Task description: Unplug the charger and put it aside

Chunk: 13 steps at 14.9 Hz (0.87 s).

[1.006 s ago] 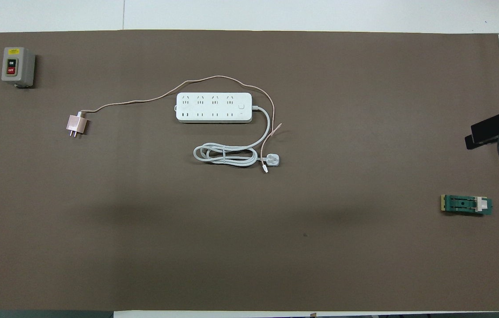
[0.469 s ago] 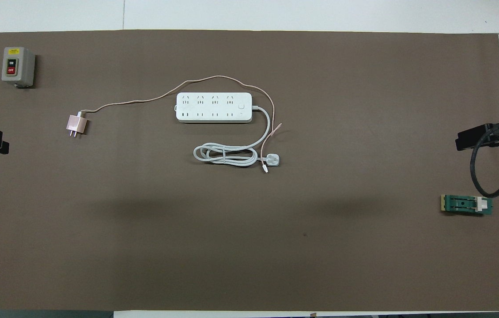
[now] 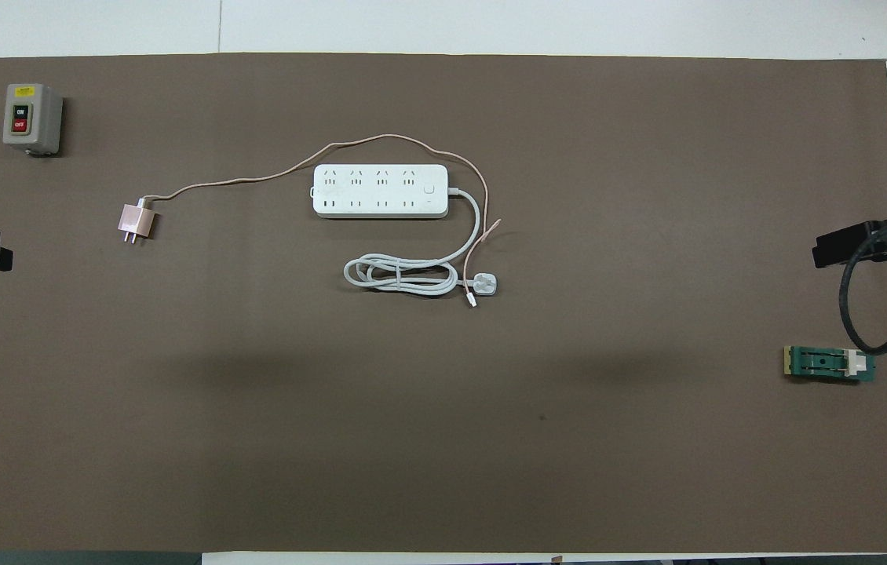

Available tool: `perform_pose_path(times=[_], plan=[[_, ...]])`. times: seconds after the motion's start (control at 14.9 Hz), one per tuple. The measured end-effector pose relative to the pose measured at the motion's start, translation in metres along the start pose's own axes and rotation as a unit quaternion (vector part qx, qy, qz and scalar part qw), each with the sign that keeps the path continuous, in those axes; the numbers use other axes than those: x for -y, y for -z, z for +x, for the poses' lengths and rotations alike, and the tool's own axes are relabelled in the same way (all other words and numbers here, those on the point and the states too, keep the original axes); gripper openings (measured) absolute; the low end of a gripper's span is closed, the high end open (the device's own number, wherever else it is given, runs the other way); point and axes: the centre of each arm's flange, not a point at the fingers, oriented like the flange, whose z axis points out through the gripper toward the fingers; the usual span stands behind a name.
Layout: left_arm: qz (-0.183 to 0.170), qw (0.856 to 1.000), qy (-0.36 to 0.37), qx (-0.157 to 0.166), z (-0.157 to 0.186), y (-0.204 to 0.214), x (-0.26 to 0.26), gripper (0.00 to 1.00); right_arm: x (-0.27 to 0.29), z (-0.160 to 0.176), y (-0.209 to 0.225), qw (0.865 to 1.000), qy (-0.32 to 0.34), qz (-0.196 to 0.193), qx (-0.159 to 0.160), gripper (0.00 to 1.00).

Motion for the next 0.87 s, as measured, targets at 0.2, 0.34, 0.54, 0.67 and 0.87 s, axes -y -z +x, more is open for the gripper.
perform_pose_path(times=[0.2,0.34,0.54,0.67,0.87], plan=[[0.000,1.000,-0.001,-0.005,-0.0007,0.0043,-0.0006,1.00,0.0004,-0.0020,-0.0014,1.000,-0.001,0.003,0.009,1.00],[0.000,1.000,-0.003,-0.005,-0.0009,0.0050,-0.0035,1.00,0.0008,-0.0036,-0.0018,1.000,-0.001,0.004,0.014,1.00],[0.001,1.000,-0.006,-0.005,-0.0009,0.0051,-0.0067,1.00,0.0032,-0.0043,-0.0003,1.000,-0.001,0.004,0.013,1.00],[0.001,1.000,-0.008,-0.005,-0.0008,0.0051,-0.0082,1.00,0.0045,-0.0050,0.0004,1.000,0.000,0.004,0.013,1.00],[0.001,1.000,-0.008,-0.005,-0.0008,0.0051,-0.0085,1.00,0.0051,-0.0052,0.0009,1.000,0.000,0.004,0.013,1.00]])
